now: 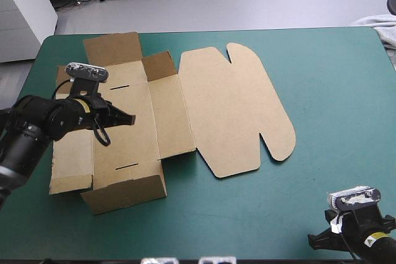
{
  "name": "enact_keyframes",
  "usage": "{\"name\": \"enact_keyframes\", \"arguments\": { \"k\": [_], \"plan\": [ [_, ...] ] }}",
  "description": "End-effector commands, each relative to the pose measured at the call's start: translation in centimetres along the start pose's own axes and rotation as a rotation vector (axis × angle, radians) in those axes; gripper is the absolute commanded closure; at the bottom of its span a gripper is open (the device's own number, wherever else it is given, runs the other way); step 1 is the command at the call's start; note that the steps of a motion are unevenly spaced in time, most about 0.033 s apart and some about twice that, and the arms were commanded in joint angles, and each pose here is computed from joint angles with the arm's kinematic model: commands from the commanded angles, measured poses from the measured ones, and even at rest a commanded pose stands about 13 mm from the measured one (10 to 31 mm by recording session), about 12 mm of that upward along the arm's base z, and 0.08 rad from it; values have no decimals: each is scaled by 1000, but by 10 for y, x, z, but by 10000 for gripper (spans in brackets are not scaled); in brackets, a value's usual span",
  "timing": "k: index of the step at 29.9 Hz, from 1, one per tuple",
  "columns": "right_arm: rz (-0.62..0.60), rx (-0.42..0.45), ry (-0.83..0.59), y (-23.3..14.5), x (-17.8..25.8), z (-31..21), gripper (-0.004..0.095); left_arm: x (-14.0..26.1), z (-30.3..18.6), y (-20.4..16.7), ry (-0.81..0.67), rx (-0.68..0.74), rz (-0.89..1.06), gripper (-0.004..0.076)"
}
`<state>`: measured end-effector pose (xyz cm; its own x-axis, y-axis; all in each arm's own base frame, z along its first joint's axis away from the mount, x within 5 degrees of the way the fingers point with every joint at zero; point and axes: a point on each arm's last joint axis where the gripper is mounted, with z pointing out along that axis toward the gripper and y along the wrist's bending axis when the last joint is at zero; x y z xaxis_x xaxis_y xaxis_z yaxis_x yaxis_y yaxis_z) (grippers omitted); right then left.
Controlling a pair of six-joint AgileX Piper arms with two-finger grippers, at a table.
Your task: Fold the box
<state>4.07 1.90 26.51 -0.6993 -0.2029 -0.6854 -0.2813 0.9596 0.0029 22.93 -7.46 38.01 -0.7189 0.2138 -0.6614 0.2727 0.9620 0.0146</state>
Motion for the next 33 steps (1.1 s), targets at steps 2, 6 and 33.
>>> {"name": "enact_keyframes", "arguments": {
  "k": [2, 6, 33],
  "plan": [
    [-8, 5, -50, -1, -8, -4, 927, -29, 3, 30, -90, -37, -89, 734],
    [-8, 7, -49, -1, -8, -4, 927, -32, 10, 66, -83, -51, -200, 734],
    [-27, 29, -40, -3, -7, -4, 927, 41, 41, 218, 156, -10, -619, 734]
  ]
}}
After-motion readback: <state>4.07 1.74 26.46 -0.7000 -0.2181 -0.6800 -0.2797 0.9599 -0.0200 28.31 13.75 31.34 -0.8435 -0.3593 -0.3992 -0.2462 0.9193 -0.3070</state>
